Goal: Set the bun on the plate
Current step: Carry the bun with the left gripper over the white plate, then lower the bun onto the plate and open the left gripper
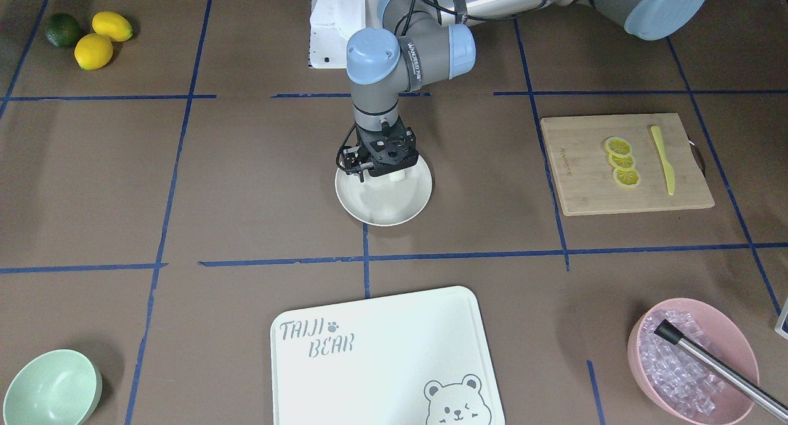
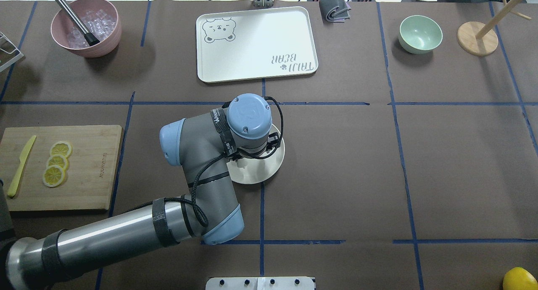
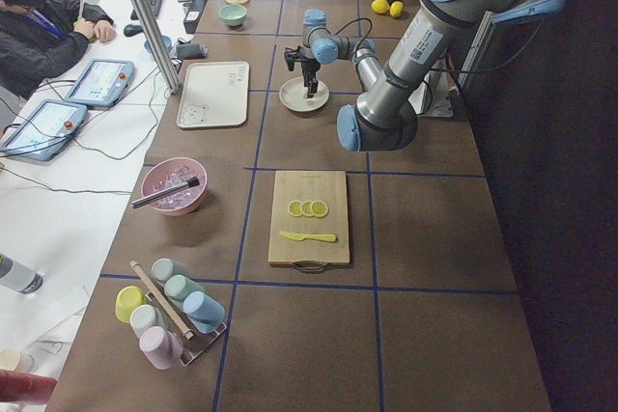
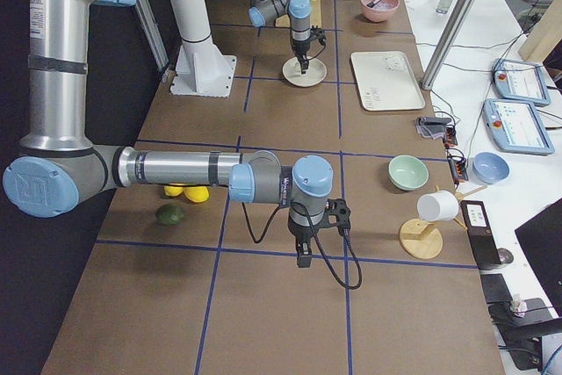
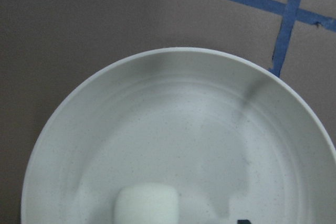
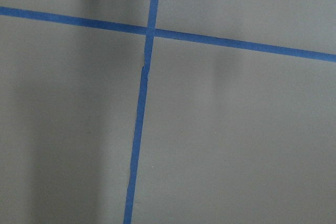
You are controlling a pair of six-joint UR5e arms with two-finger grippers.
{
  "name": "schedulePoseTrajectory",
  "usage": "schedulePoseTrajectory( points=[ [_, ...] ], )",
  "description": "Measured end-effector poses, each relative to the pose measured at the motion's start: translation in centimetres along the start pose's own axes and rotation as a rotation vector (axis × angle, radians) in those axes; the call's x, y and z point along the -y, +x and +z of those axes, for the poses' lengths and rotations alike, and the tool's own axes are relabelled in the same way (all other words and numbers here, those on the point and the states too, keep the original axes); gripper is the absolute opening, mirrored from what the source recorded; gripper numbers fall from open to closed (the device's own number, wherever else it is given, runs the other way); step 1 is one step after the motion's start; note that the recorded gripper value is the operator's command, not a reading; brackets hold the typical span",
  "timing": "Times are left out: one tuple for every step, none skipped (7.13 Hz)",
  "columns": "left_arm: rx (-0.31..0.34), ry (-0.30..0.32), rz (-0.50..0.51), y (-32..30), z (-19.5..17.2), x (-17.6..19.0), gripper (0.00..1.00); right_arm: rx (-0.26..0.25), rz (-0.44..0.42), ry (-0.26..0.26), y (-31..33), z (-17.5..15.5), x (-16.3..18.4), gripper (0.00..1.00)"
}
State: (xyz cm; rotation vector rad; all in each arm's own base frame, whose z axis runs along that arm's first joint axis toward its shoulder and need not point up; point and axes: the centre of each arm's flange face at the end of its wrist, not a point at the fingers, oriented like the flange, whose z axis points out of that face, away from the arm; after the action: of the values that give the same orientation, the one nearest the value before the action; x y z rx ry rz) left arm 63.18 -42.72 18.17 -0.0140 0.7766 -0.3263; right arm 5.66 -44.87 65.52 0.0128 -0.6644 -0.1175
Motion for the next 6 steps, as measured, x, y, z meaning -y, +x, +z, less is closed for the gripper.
schedulePoseTrajectory(
  points=[
    [-0.005,0.001,0.007,0.1,-0.2,-0.1,0.99,0.0,0.0,-0.001,0.0,0.0,0.0,1.0],
    [-0.01,0.003,0.018,0.2,-0.5,0.0,0.99,0.0,0.0,-0.002,0.0,0.0,0.0,1.0],
    [-0.014,0.005,0.031,0.2,-0.8,0.3,0.99,0.0,0.0,-0.002,0.0,0.0,0.0,1.0],
    [-0.017,0.007,0.051,0.1,-1.2,0.9,0.99,0.0,-0.001,-0.002,0.0,0.0,0.1,1.0],
    [-0.018,-0.006,0.082,-0.3,-1.7,2.3,0.99,0.0,-0.001,-0.001,0.0,0.0,0.1,1.0],
    [-0.023,-0.04,0.121,-1.6,-2.5,4.4,0.99,0.0,-0.001,-0.001,-0.1,0.0,0.1,1.0]
  ],
)
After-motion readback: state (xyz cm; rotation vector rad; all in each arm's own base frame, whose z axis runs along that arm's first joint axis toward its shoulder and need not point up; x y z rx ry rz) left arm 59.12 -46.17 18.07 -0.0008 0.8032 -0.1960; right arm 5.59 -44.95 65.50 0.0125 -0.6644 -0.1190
